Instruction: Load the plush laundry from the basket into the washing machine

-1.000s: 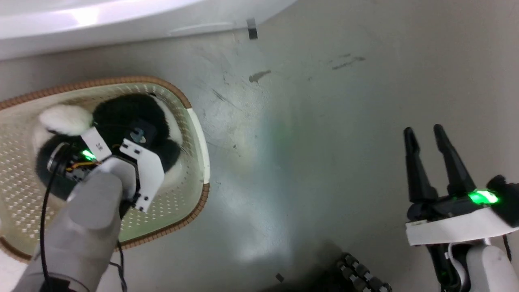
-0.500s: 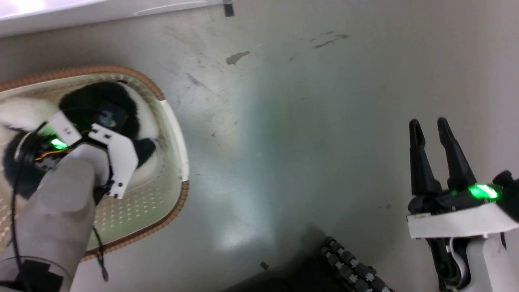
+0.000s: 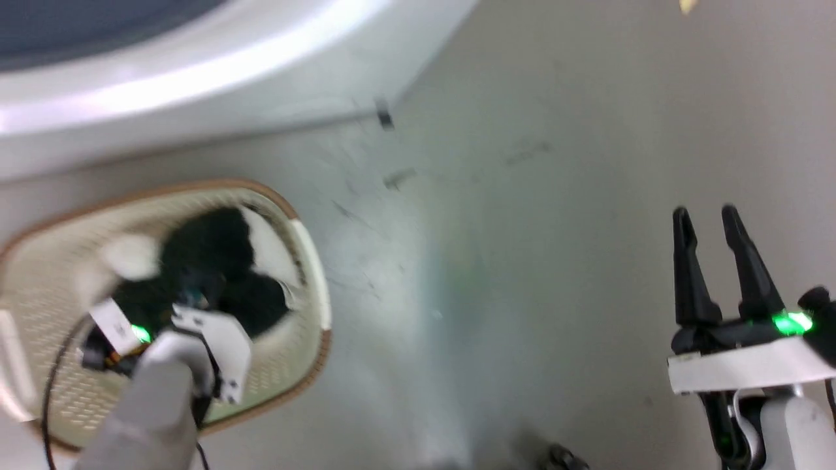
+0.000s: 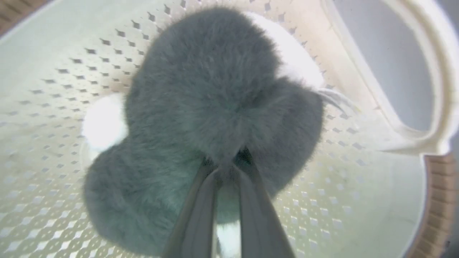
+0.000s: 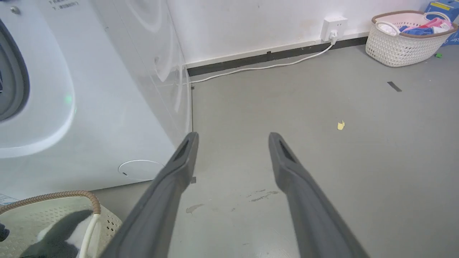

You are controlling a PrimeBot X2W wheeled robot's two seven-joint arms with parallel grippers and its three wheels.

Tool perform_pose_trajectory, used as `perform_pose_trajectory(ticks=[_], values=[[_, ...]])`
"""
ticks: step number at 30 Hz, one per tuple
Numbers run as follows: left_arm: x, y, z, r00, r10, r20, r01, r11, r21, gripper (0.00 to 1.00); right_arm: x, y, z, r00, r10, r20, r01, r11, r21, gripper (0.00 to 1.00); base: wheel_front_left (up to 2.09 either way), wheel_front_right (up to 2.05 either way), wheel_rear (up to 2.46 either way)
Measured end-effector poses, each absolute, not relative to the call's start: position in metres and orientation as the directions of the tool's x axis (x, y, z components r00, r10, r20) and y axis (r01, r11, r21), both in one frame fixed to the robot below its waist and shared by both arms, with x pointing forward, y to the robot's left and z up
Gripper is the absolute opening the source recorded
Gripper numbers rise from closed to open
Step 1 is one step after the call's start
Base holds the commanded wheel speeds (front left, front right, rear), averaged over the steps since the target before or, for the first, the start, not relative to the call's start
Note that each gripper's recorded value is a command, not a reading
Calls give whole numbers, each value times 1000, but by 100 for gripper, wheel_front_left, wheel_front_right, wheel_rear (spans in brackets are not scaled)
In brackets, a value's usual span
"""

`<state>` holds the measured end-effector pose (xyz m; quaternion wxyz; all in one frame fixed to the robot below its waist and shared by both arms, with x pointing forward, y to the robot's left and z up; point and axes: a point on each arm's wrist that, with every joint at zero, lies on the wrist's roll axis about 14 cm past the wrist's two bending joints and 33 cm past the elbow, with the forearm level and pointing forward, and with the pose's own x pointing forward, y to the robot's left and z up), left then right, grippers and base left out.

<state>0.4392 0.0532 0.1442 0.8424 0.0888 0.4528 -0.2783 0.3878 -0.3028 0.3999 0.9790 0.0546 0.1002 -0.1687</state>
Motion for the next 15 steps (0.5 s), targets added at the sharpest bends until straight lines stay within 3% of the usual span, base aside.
perform_pose_trajectory(ticks=[9,15], values=[[442,58,270,704,-408,-581,445,891,-87,0,385,-276,455,969,-241,-60,247,961,123,100,0,0,0],[433,73,335,833,-363,-418,373,926,-60,0,384,-260,479,981,-195,13,191,969,160,100,0,0,0]])
